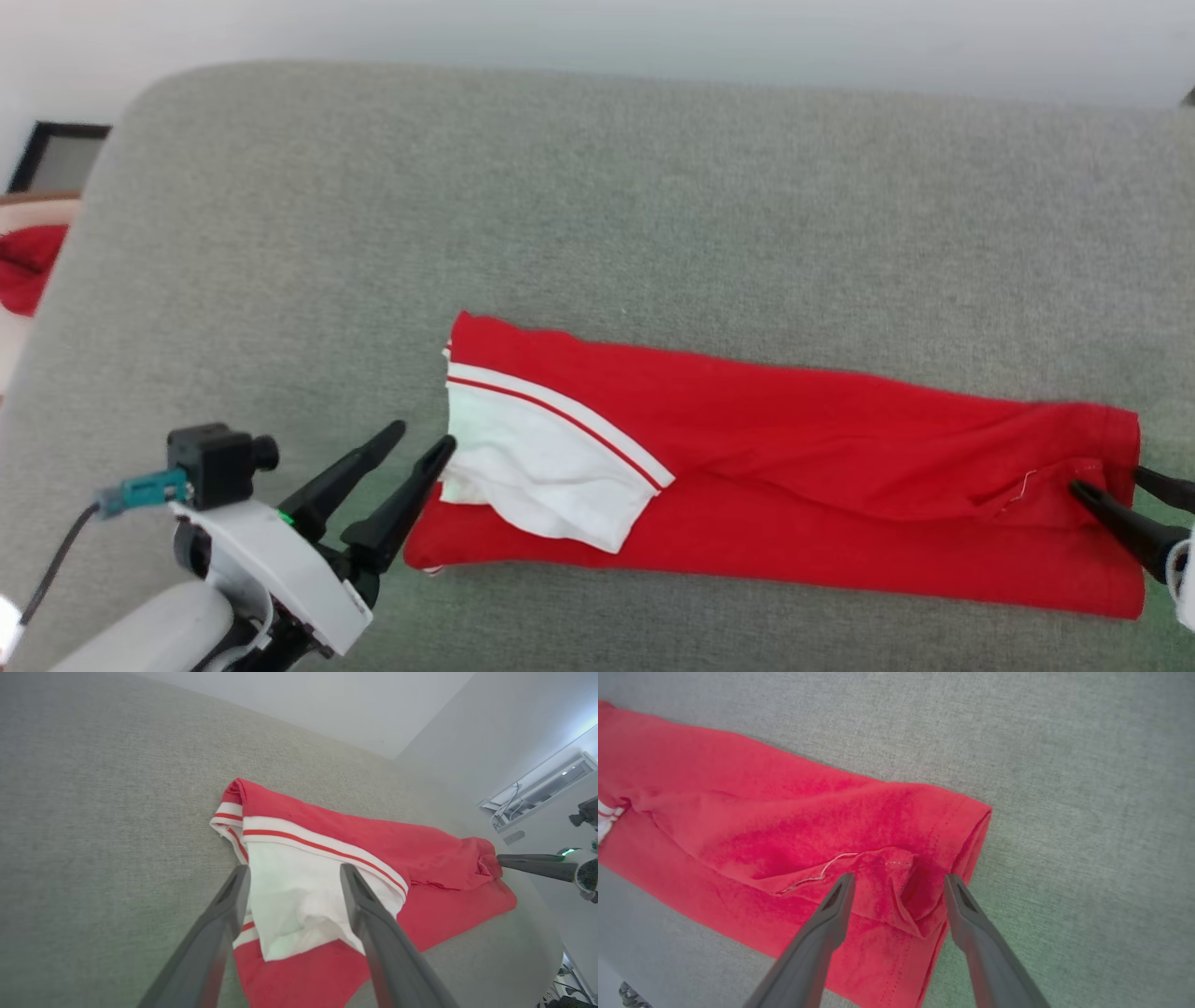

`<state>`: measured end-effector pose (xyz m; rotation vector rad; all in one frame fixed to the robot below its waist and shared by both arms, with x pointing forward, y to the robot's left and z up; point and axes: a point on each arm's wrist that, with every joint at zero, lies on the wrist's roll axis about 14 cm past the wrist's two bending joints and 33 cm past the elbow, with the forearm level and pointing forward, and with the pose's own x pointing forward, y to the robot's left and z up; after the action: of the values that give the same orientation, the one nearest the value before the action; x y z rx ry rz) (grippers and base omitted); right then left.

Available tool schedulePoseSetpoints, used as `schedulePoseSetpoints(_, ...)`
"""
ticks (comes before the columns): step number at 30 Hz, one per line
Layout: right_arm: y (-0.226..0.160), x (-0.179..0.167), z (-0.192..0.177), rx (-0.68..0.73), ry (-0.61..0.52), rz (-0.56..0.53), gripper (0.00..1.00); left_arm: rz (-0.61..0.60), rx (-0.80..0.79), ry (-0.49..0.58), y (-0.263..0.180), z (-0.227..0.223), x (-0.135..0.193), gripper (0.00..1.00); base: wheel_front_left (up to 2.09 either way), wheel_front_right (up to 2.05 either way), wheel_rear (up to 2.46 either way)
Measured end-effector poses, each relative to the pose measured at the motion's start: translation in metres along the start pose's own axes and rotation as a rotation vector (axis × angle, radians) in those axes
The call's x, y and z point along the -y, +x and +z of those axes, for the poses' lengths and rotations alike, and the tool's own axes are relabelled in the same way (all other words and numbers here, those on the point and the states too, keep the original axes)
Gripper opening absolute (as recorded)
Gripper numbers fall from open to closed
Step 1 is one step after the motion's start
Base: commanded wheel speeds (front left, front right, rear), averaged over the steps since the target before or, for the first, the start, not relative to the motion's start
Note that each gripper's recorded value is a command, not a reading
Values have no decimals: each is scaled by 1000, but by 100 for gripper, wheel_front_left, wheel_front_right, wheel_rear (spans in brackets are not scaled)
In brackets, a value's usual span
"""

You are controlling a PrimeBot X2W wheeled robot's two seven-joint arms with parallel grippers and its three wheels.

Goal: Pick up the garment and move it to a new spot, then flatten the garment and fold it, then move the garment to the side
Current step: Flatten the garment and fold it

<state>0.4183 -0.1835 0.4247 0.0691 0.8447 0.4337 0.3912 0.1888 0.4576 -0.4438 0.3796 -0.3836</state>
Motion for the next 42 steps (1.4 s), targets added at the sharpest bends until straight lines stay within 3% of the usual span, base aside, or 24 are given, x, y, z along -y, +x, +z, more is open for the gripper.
schedulePoseSetpoints(18, -16, 18, -18, -95, 133, -59, 100, 270, 256, 33, -64, 1, -28, 100, 0, 0, 0)
schedulePoseSetpoints(29, 7, 16, -25, -202, 180, -75, 100, 396, 406, 272, -84, 45, -40, 100, 0, 0, 0)
schedulePoseSetpoints(38, 21, 12, -33, -285, 185, -97, 100, 430, 430, 304, -82, 43, -39, 100, 0, 0, 0)
schedulePoseSetpoints(39, 22, 12, -35, -290, 185, -99, 96, 435, 429, 298, -81, 42, -41, 100, 0, 0, 0)
schedulePoseSetpoints(40, 24, 11, -36, -298, 185, -97, 45, 442, 424, 294, -81, 40, -43, 100, 0, 0, 0)
schedulePoseSetpoints(41, 25, 10, -36, -305, 181, -97, 15, 447, 420, 291, -81, 38, -44, 100, 0, 0, 0)
schedulePoseSetpoints(42, 26, 10, -37, -309, 176, -98, 0, 453, 417, 288, -81, 37, -46, 100, 0, 0, 0)
